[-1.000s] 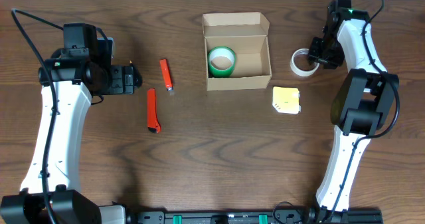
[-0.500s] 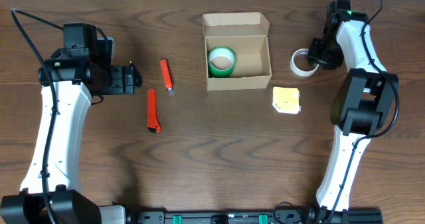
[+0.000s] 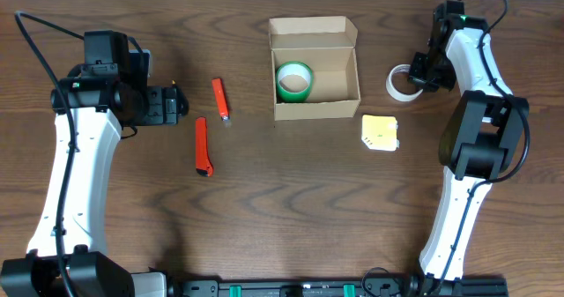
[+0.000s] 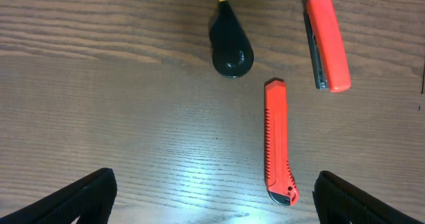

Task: Pack container
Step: 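Grasp the white masking tape roll with the right gripper, then lift the masking tape and lower it into the box onto the green tape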

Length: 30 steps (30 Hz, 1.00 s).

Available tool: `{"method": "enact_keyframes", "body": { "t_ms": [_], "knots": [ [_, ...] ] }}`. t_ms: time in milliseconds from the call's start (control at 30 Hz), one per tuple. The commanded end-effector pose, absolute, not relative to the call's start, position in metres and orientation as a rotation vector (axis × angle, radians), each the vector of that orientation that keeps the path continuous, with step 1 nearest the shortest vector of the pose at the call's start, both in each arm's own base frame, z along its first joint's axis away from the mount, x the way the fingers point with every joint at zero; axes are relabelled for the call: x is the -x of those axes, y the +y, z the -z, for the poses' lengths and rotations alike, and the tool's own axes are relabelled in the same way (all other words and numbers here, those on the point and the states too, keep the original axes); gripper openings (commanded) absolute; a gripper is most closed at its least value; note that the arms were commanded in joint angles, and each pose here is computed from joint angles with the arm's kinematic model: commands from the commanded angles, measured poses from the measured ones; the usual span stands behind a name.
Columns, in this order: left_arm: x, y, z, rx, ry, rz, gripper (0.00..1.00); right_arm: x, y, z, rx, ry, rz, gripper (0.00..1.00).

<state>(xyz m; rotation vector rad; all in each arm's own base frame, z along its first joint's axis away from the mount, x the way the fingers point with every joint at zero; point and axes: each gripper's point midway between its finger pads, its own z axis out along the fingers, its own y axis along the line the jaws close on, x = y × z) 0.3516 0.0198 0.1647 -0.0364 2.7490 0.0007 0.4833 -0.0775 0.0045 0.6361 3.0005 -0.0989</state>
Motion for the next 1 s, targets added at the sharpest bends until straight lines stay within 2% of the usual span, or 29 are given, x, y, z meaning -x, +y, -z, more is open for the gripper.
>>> {"method": "enact_keyframes", "body": {
  "t_ms": [0,133,267,500,700,800,967],
  "knots": [
    [-0.355,0.024,-0.169,0.039,2.740,-0.014,0.95,-0.479,-0.076,0.001,-0.627,3.027,0.115,0.01],
    [-0.355,0.024,-0.169,0.039,2.740,-0.015,0.95,-0.479,-0.074,-0.016,-0.597,3.034,0.105,0.01],
    [-0.355,0.024,-0.169,0.039,2.740,-0.015,0.96,-0.488,-0.073,-0.061,-0.563,2.985,0.097,0.01],
    [-0.355,0.024,-0.169,0.039,2.740,-0.015,0.95,-0.508,-0.034,-0.196,-0.367,2.742,-0.072,0.01],
    [-0.355,0.024,-0.169,0.039,2.740,-0.014,0.95,-0.493,0.031,-0.287,-0.030,2.560,-0.097,0.01],
    [-0.355,0.024,-0.169,0.039,2.740,-0.014,0.95,-0.481,0.076,-0.308,0.202,2.505,-0.100,0.01],
    [-0.355,0.024,-0.169,0.039,2.740,-0.015,0.95,-0.474,0.139,-0.300,0.487,2.471,-0.108,0.01]
  ]
}}
